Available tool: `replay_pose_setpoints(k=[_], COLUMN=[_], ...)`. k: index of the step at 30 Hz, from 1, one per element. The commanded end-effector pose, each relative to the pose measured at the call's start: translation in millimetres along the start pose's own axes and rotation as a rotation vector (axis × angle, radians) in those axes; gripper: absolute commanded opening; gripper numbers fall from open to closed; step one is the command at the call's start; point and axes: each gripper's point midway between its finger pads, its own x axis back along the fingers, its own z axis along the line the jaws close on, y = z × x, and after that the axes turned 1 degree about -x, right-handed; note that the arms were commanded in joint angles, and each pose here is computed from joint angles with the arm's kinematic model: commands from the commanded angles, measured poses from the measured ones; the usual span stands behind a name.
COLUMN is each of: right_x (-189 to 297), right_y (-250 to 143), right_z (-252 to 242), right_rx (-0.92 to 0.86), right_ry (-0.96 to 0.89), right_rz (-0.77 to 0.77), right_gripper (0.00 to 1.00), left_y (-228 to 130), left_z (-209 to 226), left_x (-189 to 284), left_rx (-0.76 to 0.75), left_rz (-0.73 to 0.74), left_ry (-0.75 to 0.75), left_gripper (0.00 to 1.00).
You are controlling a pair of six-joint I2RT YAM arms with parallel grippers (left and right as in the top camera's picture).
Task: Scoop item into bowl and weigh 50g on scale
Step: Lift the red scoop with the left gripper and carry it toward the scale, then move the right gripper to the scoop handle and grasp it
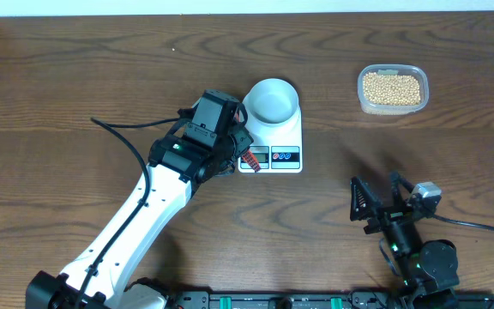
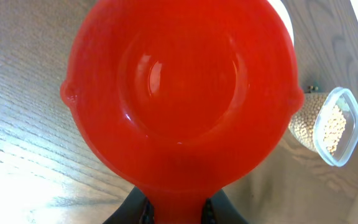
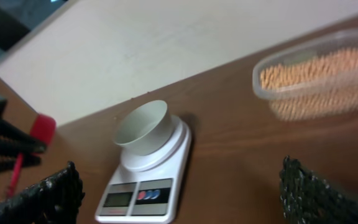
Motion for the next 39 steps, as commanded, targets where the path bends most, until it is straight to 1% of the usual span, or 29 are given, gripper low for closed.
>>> replay_pose_setpoints(k=[1, 5, 8, 12, 15, 17, 21, 23, 25, 27, 29, 33, 39], right_x=[0.3, 0.3, 1.9, 6.6, 7.3, 7.4, 7.8, 9.0, 9.6, 11.2, 11.7, 11.7, -1.5], right_y=[-2.7, -4.5, -12.7, -21.7, -22.3, -20.9, -21.6, -23.5, -23.7, -21.6, -19.8, -9.8, 2.2], right_z=[-1.6, 2.4, 20.0, 40.7, 43.2, 44.0, 45.2, 48.5, 50.3, 56.3, 58.3, 64.6, 71.7], right_rx=[-0.138, -0.139, -0.144, -0.176, -0.211, -0.251, -0.394, -0.415, -0.394, -0.309, -0.278, -0.204, -0.081], right_ry=[-0.005, 0.017, 0.114, 0.227, 0.238, 0.238, 0.234, 0.249, 0.260, 0.300, 0.310, 0.317, 0.275], right_rz=[0.010, 0.023, 0.082, 0.153, 0.163, 0.163, 0.186, 0.205, 0.206, 0.196, 0.190, 0.176, 0.234], right_gripper=[0.99, 0.99, 0.99, 0.99, 0.99, 0.99, 0.99, 0.99, 0.99, 0.99, 0.99, 0.92, 0.89], left_y=[5.4, 4.7, 0.2, -0.2, -0.9, -2.9, -4.4, -4.2, -3.9, -6.9, -9.1, -7.9, -0.2], left_z=[-6.0, -8.5, -11.8, -12.5, -12.7, -13.5, -13.5, -13.6, -15.3, -23.5, -32.7, -39.6, -61.4], left_x=[1.8, 1.8, 1.9, 1.9, 1.9, 1.4, -1.5, -4.3, -8.3, -13.9, -19.5, -29.1, -23.3], left_rx=[0.063, 0.111, 0.112, 0.114, 0.114, 0.118, 0.141, 0.160, 0.170, 0.167, 0.163, 0.162, 0.153], left_rz=[-0.024, -0.018, 0.010, 0.013, 0.017, 0.030, 0.040, 0.042, 0.045, 0.075, 0.102, 0.117, 0.117], left_ry=[-0.008, -0.020, -0.036, -0.039, -0.041, -0.044, -0.042, -0.040, -0.044, -0.076, -0.111, -0.120, -0.154], left_gripper=[0.07, 0.07, 0.07, 0.07, 0.07, 0.07, 0.07, 0.07, 0.07, 0.07, 0.07, 0.07, 0.07])
